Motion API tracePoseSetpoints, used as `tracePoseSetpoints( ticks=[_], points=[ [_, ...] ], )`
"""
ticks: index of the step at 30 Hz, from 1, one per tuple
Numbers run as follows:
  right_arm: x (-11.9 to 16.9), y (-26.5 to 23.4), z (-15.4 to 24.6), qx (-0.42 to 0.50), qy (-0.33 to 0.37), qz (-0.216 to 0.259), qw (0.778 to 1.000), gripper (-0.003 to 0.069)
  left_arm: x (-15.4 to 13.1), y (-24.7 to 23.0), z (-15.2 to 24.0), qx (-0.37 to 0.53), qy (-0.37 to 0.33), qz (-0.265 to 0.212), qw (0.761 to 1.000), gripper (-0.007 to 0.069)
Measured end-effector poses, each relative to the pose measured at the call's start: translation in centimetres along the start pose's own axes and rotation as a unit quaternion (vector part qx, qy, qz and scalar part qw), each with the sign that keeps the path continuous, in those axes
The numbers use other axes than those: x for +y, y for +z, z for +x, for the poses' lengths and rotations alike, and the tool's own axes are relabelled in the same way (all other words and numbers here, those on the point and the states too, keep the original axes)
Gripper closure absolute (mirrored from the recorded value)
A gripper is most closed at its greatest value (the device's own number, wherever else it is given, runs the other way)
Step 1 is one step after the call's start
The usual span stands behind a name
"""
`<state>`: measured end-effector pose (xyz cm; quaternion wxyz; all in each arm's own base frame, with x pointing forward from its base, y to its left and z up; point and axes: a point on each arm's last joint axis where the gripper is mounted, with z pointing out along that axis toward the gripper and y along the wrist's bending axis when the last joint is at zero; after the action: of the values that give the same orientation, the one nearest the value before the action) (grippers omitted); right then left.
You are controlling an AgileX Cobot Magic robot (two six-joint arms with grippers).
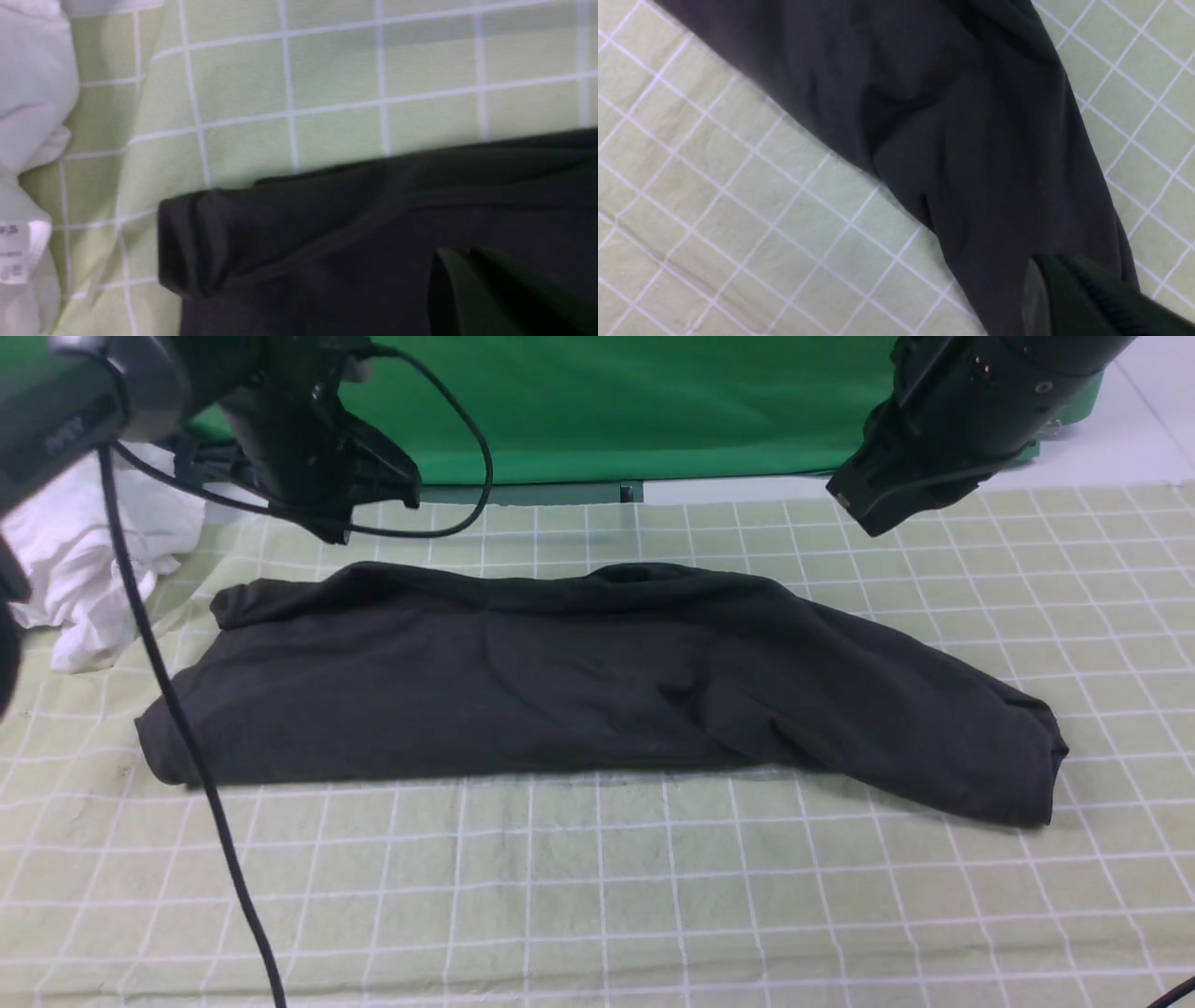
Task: Fold a long-sleeved shirt over a green coffee tablecloth.
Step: 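Pull the folded dark garment lengthwise by its ends to straighten it flat on the table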
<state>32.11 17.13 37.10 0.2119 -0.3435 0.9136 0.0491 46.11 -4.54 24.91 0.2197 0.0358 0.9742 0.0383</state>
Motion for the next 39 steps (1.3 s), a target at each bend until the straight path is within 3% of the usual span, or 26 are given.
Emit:
tracePoseSetpoints(
  ticks=[4,11,20,28,35,39],
  points=[
    [0.0,0.0,0.0,-0.001,0.0,0.0,1.0,0.0651,-0.5,0.9,1.3,0.04,-0.003,0.024,0.999,0.0613],
    [0.0,0.0,0.0,-0.001,0.0,-0.001,1.0,0.0651,-0.5,6.2,2.8,0.071,0.005,0.021,0.997,0.0613],
    [0.0,0.0,0.0,-0.001,0.0,-0.001,1.0,0.0641,4.7,9.4,1.8,-0.015,-0.051,-0.026,0.998,0.0613],
    [0.0,0.0,0.0,-0.001,0.0,-0.001,1.0,0.0633,7.3,4.5,-0.1,-0.041,-0.07,-0.044,0.996,0.0612],
    [-2.2,-0.3,0.6,0.014,0.005,0.063,0.998,0.0623,5.5,-2.7,1.1,-0.01,-0.064,0.066,0.996,0.0612],
    [-5.1,-0.5,1.5,0.02,0.044,0.087,0.995,0.0619,4.4,-4.9,4.0,-0.004,-0.063,0.091,0.994,0.0612]
  ],
)
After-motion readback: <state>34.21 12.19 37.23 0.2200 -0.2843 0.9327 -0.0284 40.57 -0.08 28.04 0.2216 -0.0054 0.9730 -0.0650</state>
